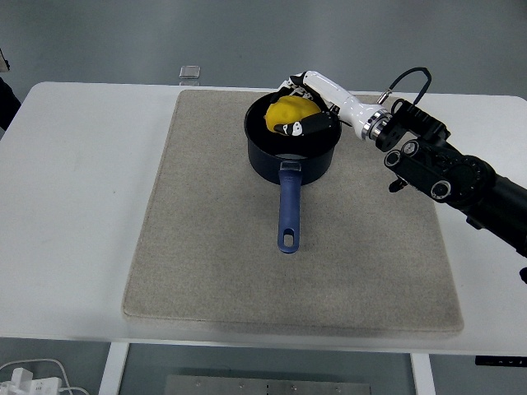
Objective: Put the potato in the blue pot
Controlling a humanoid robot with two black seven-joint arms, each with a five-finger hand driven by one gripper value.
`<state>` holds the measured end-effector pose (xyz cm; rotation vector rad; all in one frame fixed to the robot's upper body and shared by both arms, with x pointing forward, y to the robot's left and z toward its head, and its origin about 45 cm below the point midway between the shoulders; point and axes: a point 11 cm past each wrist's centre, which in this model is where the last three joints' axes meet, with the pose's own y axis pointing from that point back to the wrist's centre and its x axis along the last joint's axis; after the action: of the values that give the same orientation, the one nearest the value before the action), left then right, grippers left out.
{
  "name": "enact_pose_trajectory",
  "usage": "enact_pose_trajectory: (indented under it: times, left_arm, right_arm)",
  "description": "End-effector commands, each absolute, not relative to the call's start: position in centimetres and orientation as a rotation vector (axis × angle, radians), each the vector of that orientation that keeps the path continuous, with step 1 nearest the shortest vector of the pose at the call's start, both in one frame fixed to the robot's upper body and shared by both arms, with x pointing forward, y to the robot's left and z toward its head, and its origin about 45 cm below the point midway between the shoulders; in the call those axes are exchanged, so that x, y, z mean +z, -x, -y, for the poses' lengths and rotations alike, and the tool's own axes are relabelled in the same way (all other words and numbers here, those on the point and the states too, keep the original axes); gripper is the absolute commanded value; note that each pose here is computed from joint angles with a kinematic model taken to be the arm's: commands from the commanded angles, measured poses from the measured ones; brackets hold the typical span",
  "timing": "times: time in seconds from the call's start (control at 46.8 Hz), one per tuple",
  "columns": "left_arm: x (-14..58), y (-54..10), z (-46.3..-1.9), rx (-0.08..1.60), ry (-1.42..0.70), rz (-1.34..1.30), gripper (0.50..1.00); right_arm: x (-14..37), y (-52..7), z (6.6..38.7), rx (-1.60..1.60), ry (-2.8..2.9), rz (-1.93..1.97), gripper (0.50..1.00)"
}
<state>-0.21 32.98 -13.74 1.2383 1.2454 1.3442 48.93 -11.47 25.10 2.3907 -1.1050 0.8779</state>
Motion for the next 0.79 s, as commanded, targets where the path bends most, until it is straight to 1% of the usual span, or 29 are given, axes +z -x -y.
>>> enact_pose_trajectory:
  times: [0.0, 0.15, 0.321, 0.769]
  left_arm:
    - [-13.74, 0.21, -32.99, 1.345, -1.238, -1.246, 0.999]
    - [-13.74, 0.21, -32.99, 1.345, -1.238, -1.246, 0.999]
    - [-13.74, 0.21, -33.04, 1.346, -1.239, -1.245, 0.999]
    - [-13.74, 0.31, -33.05, 1.345, -1.241, -1.245, 0.999]
  right_arm:
    - [25.15, -48.94, 11.45, 0.866, -2.399, 1.114, 0.903]
    - [24.89, -48.81, 11.36, 0.851, -2.406, 1.12, 0.919]
    - [24.76, -48.65, 10.85, 0.848, -2.414, 1.118, 0.919]
    - [25.0, -48.92, 11.37, 0.837, -2.407, 1.153, 0.919]
